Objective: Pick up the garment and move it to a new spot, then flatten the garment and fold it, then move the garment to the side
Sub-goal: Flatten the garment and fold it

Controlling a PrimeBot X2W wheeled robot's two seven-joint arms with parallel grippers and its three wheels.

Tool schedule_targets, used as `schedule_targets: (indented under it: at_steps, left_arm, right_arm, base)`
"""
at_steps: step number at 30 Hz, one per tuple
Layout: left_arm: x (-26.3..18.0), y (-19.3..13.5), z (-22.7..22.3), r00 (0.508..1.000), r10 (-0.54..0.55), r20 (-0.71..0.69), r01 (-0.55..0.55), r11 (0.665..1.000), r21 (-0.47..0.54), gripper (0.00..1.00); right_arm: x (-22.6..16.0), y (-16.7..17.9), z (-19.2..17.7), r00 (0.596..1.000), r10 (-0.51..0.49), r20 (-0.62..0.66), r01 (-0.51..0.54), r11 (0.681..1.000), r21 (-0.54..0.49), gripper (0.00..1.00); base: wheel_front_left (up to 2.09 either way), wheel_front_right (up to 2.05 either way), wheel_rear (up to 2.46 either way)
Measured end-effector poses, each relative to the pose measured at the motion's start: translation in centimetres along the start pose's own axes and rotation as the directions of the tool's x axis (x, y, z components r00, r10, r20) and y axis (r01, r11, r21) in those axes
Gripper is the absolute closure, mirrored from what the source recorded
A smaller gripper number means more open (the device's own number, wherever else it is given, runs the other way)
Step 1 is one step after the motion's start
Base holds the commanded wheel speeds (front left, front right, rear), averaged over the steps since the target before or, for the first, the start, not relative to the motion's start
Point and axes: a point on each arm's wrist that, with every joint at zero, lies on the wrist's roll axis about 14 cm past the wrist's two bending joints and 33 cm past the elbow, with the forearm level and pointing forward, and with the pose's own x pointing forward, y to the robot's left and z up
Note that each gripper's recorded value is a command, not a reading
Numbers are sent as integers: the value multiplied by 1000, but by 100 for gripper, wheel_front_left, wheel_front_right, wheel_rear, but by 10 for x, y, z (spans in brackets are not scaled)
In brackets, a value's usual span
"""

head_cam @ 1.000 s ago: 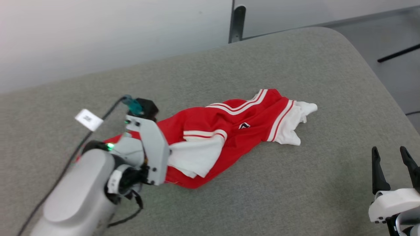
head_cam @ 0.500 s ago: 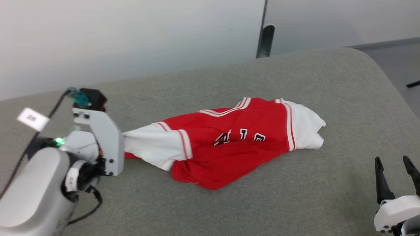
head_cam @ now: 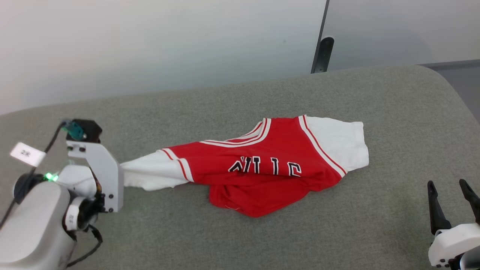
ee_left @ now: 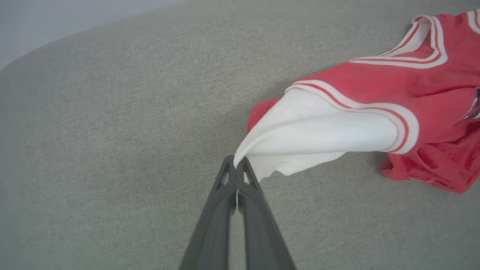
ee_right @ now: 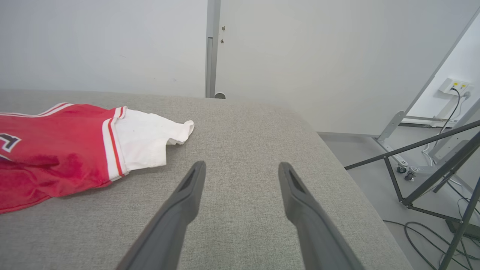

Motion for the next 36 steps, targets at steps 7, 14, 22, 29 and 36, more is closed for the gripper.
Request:
schedule_targets:
  at_steps: [7,14,22,29,36]
  left_arm:
    - [23,-1,-21,998,-2,-68,1,1000,-17,100]
    - [45,-1,-47,988,-8,-156,1,999,-49,100]
    - [55,3,-79,960,-6,-279,-20,996,-92,55]
    - [52,9,-69,972,7,-233,-31,995,-97,0]
    - [39,8,-47,991,-2,-132,-8,997,-76,0]
  right_arm:
    - [1,0,-3,1000,2,-14,-2,1000,-4,0]
    - [2,-2,-9,999,-3,-32,3,1000,-2,0]
    - [4,-2,-10,999,-11,-35,11,1000,6,0]
    - [5,5,-10,999,5,-33,-4,1000,16,0]
    - [0,12,1,999,33,6,-33,999,18,0]
  base:
    - [0,0,0]
    - [0,0,0]
    - [0,0,0]
    - [0,0,0]
    - [0,0,0]
